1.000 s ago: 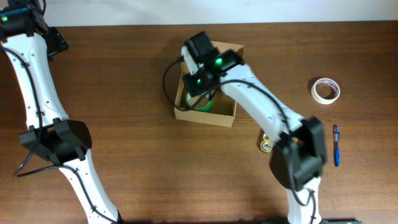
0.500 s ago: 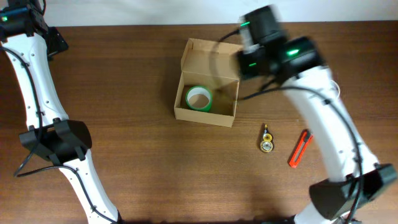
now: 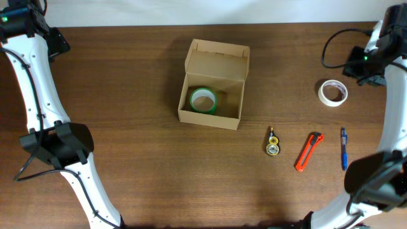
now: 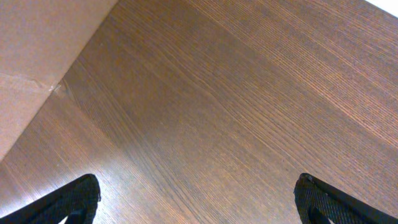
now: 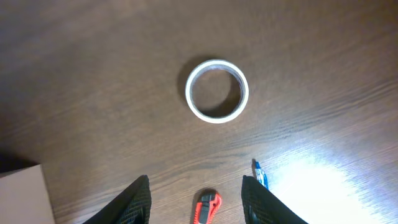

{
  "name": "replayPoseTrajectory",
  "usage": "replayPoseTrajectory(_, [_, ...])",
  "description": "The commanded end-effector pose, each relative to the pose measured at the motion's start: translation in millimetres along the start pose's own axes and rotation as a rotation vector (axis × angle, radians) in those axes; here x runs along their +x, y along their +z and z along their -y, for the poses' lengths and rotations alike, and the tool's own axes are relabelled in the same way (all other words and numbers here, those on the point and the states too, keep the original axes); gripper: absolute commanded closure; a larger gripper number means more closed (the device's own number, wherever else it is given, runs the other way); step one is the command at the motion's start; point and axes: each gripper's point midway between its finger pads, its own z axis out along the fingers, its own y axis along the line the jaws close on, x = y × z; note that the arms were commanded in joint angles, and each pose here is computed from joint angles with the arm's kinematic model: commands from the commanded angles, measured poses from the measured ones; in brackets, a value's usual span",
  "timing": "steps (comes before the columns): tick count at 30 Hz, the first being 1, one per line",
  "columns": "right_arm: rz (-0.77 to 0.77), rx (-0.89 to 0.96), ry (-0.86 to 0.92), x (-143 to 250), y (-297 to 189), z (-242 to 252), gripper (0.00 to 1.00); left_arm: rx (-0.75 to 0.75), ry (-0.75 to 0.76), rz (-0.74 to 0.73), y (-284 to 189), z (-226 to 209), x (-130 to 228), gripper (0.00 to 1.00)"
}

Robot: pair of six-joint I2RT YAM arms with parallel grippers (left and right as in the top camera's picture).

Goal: Pack container
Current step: 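Open the right gripper and lift it out of the box, then grasp the white masking tape roll by its rim with the right gripper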

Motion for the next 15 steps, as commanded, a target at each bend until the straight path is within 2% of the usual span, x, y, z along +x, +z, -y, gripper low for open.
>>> replayPoseTrajectory(1, [-0.106,-0.034,0.014,12.6,39.2,-3.6,0.52,0.006,-0.002,0.024,-14.0,-6.8,-4.4,0.0])
replayPoseTrajectory(11, [-0.287,-0.052,-0.021,39.0,119.4,-10.1,0.5,0.006,-0.002,0.024,-14.0,-6.8,-4.4,0.0])
replayPoseTrajectory(15, [-0.334,-0.053,-0.028,47.9,137.6,-9.8,0.53,0.006,-0.002,0.024,-14.0,-6.8,-4.4,0.0])
